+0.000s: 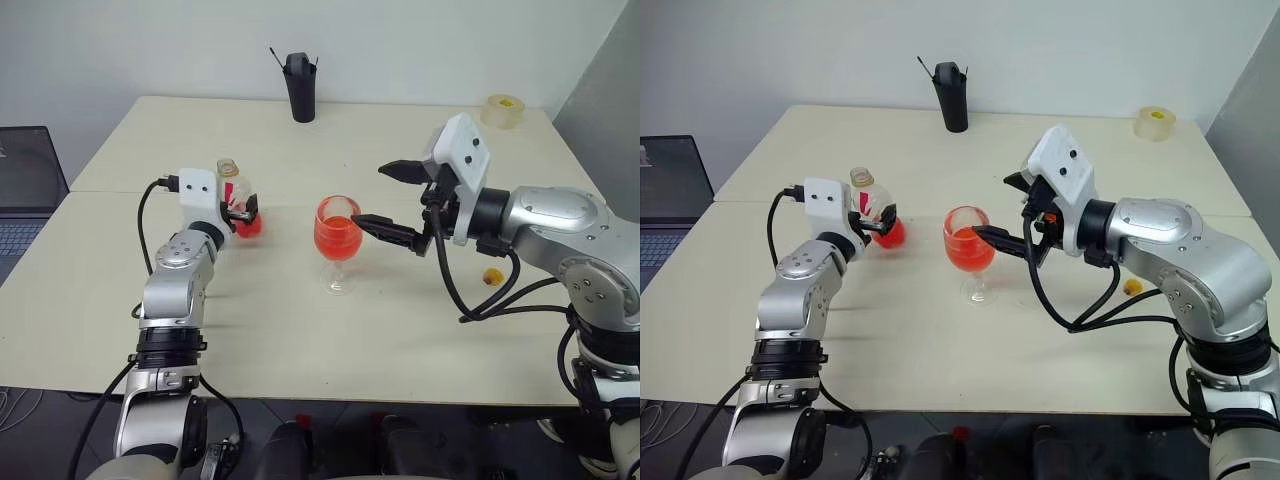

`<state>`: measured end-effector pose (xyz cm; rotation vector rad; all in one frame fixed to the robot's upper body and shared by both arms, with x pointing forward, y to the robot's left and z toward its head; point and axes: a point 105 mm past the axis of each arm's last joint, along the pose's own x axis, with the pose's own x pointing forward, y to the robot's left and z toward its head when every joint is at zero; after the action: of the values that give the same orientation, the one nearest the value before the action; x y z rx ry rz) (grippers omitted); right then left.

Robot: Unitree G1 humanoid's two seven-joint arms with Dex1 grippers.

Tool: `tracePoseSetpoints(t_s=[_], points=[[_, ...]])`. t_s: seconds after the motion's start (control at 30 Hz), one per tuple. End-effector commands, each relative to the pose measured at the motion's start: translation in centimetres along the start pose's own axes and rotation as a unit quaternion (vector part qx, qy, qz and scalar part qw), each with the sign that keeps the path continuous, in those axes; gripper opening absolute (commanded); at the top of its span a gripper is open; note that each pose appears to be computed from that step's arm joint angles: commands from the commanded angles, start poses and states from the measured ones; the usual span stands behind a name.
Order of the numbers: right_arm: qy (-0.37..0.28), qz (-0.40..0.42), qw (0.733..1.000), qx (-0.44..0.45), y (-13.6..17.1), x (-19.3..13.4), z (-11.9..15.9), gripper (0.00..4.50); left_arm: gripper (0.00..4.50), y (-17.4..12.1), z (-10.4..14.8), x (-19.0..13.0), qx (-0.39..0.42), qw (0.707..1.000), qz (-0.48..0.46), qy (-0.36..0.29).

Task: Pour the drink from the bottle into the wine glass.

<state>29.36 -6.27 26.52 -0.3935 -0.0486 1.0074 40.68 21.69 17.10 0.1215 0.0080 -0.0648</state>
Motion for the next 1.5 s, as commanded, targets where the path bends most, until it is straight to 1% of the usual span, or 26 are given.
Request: tracePoseSetpoints(t_s=[0.03,0.17,0.33,0.53,0.6,0.73,0.8,0.93,1.03,1.1,1.17,1.27,1.33,1.43,1.5], points=[[-0.014,0.006,1.000,-0.019,0.2,-0.2,0.7,4.50,4.49,-0.4,3.7,-0.1,0.009,0.999,-0.006,-0.051],[-0.009,0.011,1.000,-0.019,0.2,-0.1,0.5,4.50,4.49,-0.4,5.2,-0.3,0.022,0.997,-0.016,-0.068],[0.000,0.013,1.000,-0.020,-0.1,-0.1,-0.1,4.50,4.49,0.0,5.8,-0.4,0.023,0.997,-0.016,-0.069],[0.004,0.017,1.000,-0.022,-0.4,0.0,-0.4,4.50,4.49,0.7,7.3,-0.6,0.016,0.996,-0.009,-0.083],[0.004,0.018,1.000,-0.023,-0.4,0.1,-0.5,4.50,4.49,0.4,7.2,-0.6,0.019,0.996,-0.017,-0.081],[0.008,0.018,1.000,-0.024,-0.5,0.0,-0.6,4.50,4.49,0.5,6.3,-1.1,0.020,0.998,-0.017,-0.058],[0.011,0.017,1.000,-0.022,-0.6,-0.2,-0.8,4.50,4.49,0.4,6.9,-1.4,0.027,0.997,-0.017,-0.064],[0.016,0.018,1.000,-0.020,-0.6,-0.2,-1.2,4.50,4.49,-0.1,9.4,-1.6,0.027,0.994,-0.024,-0.102],[0.017,0.019,0.999,-0.021,-0.6,-0.1,-1.2,4.50,4.49,-1.0,11.6,-1.9,0.025,0.987,-0.062,-0.145],[0.018,0.020,0.999,-0.022,-0.7,-0.3,-1.2,4.50,4.49,-1.9,12.7,-2.3,0.029,0.980,-0.107,-0.166],[0.014,0.025,0.999,-0.023,-0.8,-0.7,-1.0,4.50,4.49,-2.4,13.2,-2.7,0.040,0.971,-0.156,-0.177],[0.004,0.044,0.999,-0.022,-0.8,-2.3,-0.5,4.50,4.49,-2.9,13.9,-3.4,0.047,0.953,-0.234,-0.184],[0.005,0.052,0.998,-0.026,-0.9,-3.2,-0.6,4.50,4.49,-3.4,13.9,-3.9,0.050,0.940,-0.289,-0.177],[0.012,0.053,0.998,-0.027,-1.3,-4.4,-0.9,4.50,4.49,-4.0,12.9,-4.7,0.065,0.917,-0.364,-0.147],[0.014,0.051,0.998,-0.026,-1.5,-5.1,-1.0,4.50,4.49,-3.9,12.3,-5.5,0.083,0.901,-0.406,-0.126]])
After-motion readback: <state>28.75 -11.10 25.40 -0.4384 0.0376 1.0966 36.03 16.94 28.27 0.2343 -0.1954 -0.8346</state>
